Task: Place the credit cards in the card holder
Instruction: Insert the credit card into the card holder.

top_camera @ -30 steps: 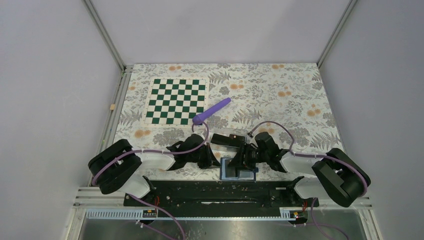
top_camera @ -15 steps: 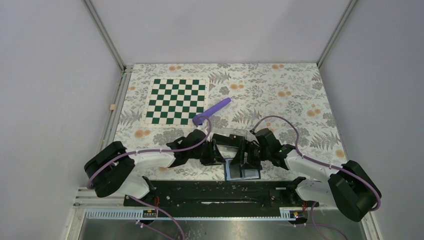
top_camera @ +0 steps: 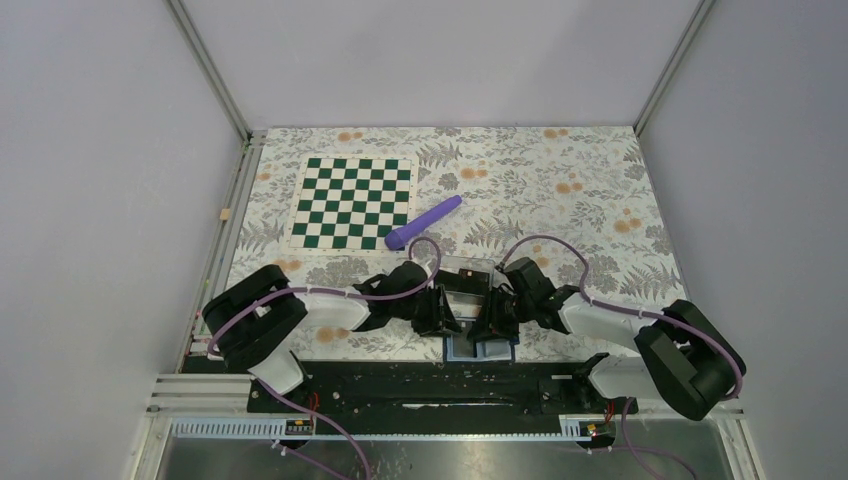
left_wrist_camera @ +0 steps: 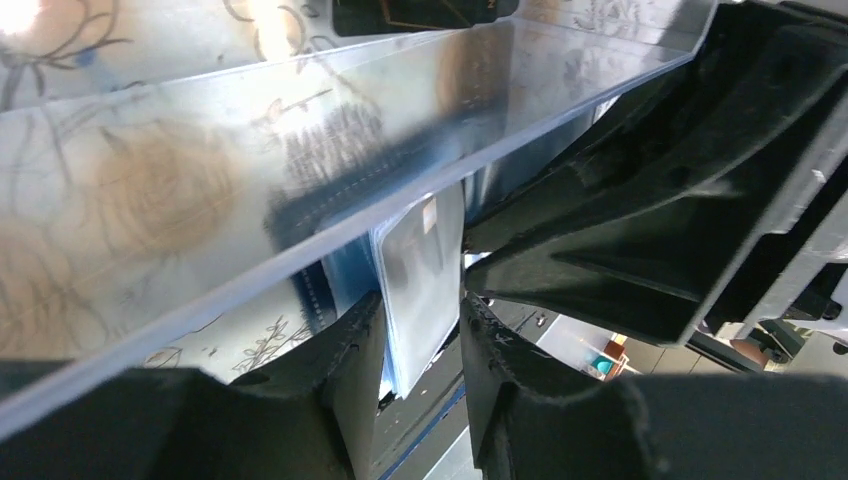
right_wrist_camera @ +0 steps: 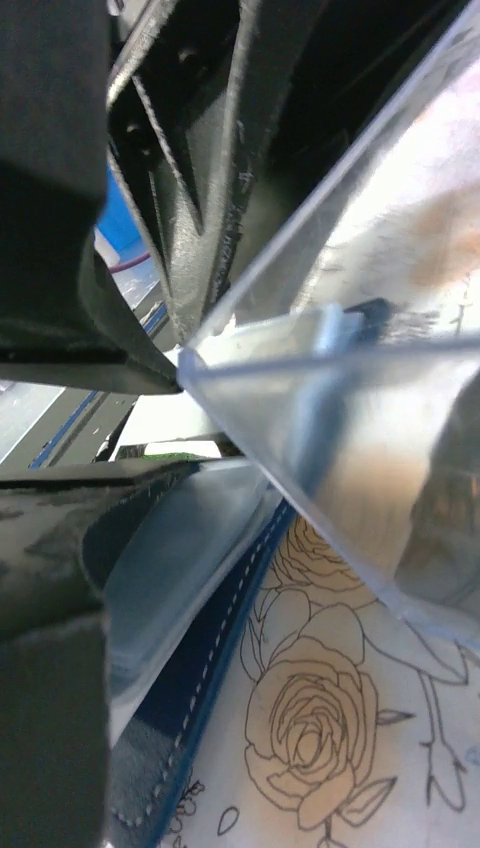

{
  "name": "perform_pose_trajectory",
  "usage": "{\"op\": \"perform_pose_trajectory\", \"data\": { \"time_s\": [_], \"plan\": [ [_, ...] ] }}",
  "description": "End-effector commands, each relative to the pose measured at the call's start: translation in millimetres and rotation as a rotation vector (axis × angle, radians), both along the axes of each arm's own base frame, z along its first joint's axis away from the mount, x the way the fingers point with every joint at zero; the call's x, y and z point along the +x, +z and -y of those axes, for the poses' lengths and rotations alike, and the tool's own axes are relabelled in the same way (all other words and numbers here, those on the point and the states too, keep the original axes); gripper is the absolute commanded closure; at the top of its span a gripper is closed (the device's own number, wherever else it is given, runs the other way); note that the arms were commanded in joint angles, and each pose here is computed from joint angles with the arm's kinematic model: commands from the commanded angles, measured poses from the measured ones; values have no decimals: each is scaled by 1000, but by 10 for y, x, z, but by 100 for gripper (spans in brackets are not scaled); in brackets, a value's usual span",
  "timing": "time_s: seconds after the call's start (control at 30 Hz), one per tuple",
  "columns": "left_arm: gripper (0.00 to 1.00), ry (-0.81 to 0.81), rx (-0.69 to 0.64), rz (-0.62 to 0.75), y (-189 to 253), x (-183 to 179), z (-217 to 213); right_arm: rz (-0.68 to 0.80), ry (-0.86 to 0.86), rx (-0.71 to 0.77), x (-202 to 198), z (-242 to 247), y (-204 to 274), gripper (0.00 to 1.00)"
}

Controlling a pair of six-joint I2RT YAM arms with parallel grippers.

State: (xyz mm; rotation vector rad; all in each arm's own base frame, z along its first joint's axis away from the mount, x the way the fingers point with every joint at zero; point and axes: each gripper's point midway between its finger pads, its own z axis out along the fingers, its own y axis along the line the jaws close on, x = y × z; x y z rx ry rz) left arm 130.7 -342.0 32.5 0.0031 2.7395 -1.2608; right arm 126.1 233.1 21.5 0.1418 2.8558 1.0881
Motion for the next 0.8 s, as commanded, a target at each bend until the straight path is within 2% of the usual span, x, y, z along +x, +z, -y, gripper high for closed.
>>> {"op": "perform_pose_trajectory", "data": {
  "time_s": [0.0,0.17,0.3,0.37,0.47,0.53,0.63,0.77],
  "plan": [
    [66,-29,-52,33,144,37,178,11,16,19,26,-67,17,69],
    [69,-39,-61,48,200,47,201,-3,19,12,9,-61,-28,80],
    [76,-55,-89,77,345,57,264,-5,22,19,14,-79,-12,79],
    [82,-64,-84,82,382,57,278,7,22,29,29,-92,38,74],
    [84,-72,-61,87,399,73,286,34,20,24,45,-68,143,58],
    [80,-80,-62,90,443,71,306,66,16,21,49,-32,265,47],
    [73,-90,-88,78,520,54,364,114,-18,-21,86,77,392,35],
    [69,-133,-119,61,567,14,500,182,-80,-53,144,245,544,28]
  ]
}}
